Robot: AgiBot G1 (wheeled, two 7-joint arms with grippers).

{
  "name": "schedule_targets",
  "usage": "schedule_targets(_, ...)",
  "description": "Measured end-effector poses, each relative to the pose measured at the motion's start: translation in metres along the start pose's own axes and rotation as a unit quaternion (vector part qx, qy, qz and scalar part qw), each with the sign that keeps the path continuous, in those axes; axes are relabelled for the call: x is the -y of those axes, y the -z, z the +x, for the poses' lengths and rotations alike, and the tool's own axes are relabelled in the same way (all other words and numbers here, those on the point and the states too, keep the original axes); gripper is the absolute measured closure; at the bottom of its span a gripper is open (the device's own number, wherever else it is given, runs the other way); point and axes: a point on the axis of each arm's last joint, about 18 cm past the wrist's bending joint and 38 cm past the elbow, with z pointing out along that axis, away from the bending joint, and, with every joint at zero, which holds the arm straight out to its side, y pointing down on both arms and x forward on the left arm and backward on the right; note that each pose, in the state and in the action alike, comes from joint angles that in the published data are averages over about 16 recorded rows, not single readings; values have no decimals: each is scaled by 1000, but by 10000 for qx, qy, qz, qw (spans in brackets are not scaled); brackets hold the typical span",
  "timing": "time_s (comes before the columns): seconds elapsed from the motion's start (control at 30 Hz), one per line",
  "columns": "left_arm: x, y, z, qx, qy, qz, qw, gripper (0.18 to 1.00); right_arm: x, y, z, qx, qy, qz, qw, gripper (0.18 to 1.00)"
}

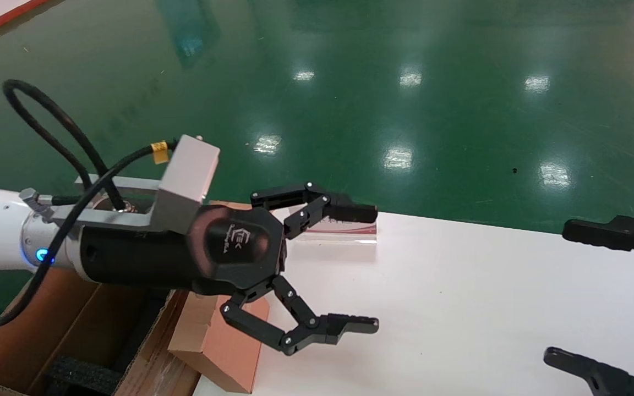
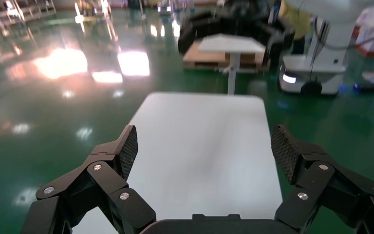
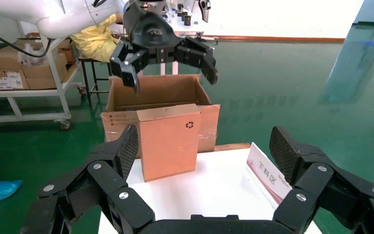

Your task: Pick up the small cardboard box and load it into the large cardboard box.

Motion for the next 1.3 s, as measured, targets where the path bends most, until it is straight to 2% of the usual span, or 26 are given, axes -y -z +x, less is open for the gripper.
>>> schedule_targets(0.23, -7, -5, -11, -41, -75, -1124, 9936, 184, 0, 0, 0, 0, 0, 0, 10000, 178)
schedule_targets(0.43, -7, -13, -33, 23, -35, -2289, 9734, 184, 0, 0, 0, 0, 0, 0, 10000, 178)
schedule_targets(0.6, -4, -21, -51, 215, 219, -3180, 9476, 184, 0, 0, 0, 0, 0, 0, 10000, 178)
schedule_targets(0.8, 0, -24, -64, 582, 703, -3987, 9125, 184, 0, 0, 0, 0, 0, 0, 10000, 178)
schedule_targets(1.03, 2, -23, -70, 1007, 1348, -4671, 8681, 184, 0, 0, 0, 0, 0, 0, 10000, 178)
schedule_targets(1.3, 9, -18, -70, 1442, 1841, -5247, 8185, 184, 0, 0, 0, 0, 0, 0, 10000, 178)
